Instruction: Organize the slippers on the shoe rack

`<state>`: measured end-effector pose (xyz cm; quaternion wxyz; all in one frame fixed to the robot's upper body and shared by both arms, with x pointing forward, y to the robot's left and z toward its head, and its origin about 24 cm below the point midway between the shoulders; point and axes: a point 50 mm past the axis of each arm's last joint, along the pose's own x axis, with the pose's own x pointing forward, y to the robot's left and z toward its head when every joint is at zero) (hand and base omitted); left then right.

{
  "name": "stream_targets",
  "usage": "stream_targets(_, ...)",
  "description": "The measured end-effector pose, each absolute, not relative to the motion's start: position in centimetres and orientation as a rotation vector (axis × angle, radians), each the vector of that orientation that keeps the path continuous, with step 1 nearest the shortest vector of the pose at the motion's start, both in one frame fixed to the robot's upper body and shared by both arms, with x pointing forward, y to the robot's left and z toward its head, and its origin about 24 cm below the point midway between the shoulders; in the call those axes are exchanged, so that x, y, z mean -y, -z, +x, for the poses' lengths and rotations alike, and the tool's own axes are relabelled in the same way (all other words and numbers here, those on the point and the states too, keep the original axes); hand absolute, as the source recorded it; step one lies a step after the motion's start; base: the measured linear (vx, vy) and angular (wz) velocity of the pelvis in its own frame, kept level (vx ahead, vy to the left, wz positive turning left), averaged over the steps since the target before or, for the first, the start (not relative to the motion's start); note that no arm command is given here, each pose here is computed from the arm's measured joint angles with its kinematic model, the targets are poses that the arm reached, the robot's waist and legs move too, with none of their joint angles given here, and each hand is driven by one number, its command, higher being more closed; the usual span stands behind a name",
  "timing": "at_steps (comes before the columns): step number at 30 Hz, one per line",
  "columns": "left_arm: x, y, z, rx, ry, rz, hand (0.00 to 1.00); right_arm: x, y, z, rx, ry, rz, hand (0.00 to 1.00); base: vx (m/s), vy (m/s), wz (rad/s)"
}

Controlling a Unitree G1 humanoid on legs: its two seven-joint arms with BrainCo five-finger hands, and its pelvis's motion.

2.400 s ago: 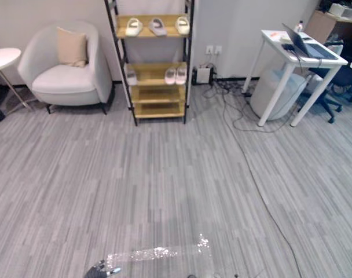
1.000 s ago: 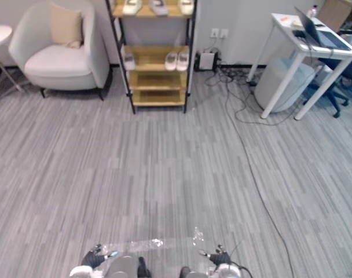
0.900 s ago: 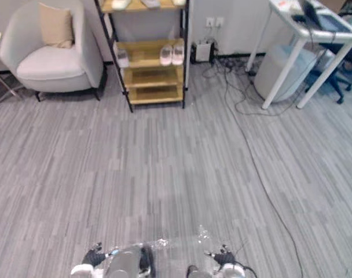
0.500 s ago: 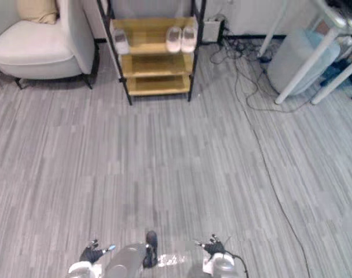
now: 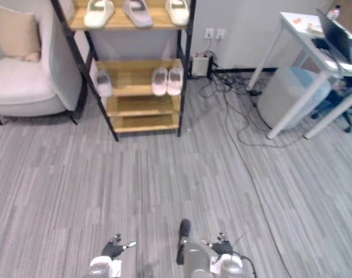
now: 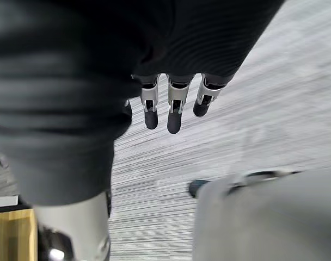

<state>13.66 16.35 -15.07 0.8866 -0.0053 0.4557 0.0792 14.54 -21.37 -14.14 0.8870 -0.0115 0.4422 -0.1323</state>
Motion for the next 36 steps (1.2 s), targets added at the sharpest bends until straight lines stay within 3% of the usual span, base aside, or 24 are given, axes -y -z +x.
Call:
stream_targets(8,-16.5,14.2,15.1,-0.875,-0.172,-0.027,0.00,20.6,14.8,13.5,-0.971,0.275,-0.016,0.00,0.40,-0.078,0.02)
stream_targets(21,-18.5,14.7,13.7,-0.935,-0.170,0.056,0.00,18.5,15.3,13.3,-1.006,0.216,0.008,0.00,0.53,0.190,-0.05)
stream_targets(31,-17.9,14.7,14.1,-0.936,-0.119,0.091,0.00,18.8,15.4,13.0,-1.008,0.254,0.037,0.00,0.43,-0.078,0.41)
stream_targets(36,-16.3,15.2,13.5,-0.967,-0.081,0.068,0.00,20.9,15.3,12.2,-1.018,0.316,0.019,0.00,0.34,-0.211,0.36)
